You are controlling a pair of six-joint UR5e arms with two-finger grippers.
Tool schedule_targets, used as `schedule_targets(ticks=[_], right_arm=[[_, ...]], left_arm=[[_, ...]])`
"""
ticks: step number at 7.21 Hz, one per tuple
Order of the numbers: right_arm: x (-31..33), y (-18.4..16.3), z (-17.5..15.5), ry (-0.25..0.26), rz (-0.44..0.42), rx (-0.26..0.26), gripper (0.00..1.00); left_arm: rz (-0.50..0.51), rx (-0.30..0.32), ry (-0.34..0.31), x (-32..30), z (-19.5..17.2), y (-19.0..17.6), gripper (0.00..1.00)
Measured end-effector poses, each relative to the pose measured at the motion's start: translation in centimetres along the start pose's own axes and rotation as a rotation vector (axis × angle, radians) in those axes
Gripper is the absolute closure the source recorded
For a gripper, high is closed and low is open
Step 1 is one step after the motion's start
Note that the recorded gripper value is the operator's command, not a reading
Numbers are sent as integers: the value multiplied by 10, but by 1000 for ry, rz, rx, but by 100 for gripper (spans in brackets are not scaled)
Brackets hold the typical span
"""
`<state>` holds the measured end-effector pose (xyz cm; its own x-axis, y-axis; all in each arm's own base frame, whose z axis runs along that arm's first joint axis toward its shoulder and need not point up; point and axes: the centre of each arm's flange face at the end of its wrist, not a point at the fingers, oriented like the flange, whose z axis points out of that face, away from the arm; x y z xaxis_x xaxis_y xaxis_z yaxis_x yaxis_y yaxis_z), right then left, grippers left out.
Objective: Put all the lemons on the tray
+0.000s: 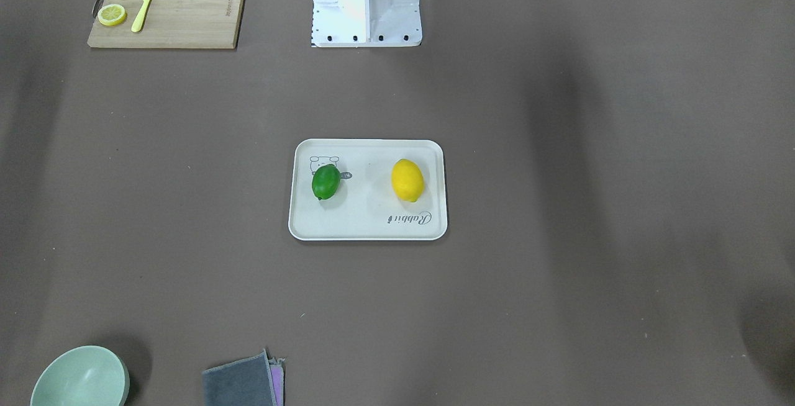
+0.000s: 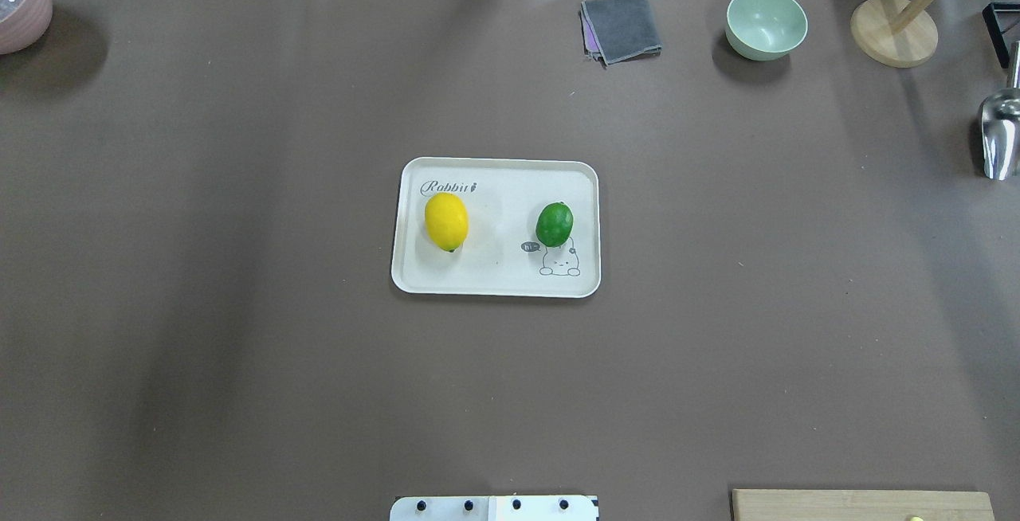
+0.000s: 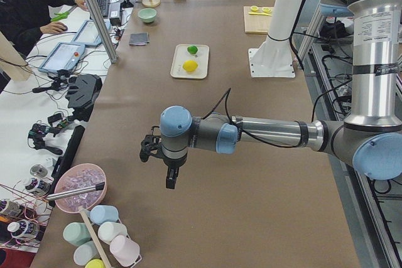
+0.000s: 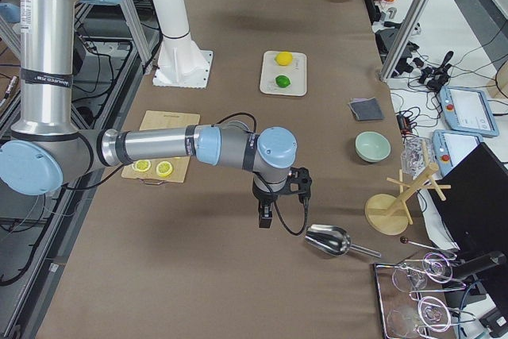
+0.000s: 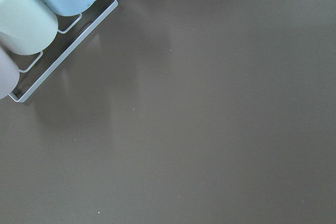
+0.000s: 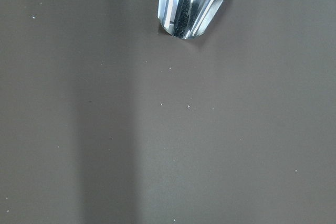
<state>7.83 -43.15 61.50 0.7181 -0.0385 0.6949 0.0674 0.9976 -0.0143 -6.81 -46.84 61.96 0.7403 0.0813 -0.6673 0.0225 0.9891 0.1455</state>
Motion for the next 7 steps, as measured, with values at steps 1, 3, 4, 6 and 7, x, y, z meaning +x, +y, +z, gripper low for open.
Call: schedule_targets(ticks=[1,3,4,6,7], right_arm=[[0,0,0,0,0,0,0],[0,0,0,0,0,0,0],[0,0,0,0,0,0,0],[0,0,0,0,0,0,0],[0,0,0,0,1,-1,0]], left_arm=[[0,0,-1,0,0,0,2],[0,1,-2,0,0,-1,2],[1,2,-2,1,-1,-2,2],[3,4,-3,1,-2,-3,2],[3,5,-3,2,-2,-3,2]])
